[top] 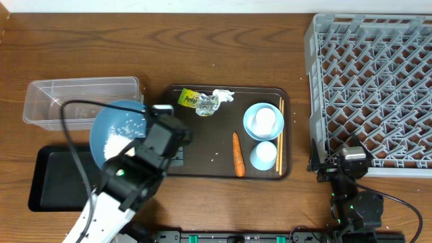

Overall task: Sort waste into correct bins and load items into the dishwasher rack
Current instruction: 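Lift the bowl with the left gripper toward the black tray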

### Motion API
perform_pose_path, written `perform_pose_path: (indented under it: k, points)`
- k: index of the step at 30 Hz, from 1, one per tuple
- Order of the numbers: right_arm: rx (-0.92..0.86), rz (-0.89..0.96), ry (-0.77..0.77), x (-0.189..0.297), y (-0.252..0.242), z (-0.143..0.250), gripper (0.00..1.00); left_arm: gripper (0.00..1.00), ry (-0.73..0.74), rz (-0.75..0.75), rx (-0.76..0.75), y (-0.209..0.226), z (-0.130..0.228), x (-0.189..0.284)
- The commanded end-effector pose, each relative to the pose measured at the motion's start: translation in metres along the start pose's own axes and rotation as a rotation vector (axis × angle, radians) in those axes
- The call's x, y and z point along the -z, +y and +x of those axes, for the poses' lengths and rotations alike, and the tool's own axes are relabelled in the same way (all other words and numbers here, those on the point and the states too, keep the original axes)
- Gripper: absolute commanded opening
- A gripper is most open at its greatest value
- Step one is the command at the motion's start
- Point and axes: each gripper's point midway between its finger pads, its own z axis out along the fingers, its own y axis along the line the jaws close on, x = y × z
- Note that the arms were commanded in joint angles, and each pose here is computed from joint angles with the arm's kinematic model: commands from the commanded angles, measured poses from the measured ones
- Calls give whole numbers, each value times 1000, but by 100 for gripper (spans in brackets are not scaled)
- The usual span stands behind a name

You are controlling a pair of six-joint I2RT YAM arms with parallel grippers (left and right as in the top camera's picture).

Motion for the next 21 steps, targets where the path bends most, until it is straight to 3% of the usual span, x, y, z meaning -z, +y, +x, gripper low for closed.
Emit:
perform_pose_path:
  k: [1,7,21]
  points:
    - [12,12,0,0,-3,1,99,6,-42,10,-3,11,-10,11]
    - [12,12,0,0,-3,1,99,6,-28,-37,69,40,-11,11]
    - [12,12,0,0,-3,1,99,6,-29,61,307,71,-25,4]
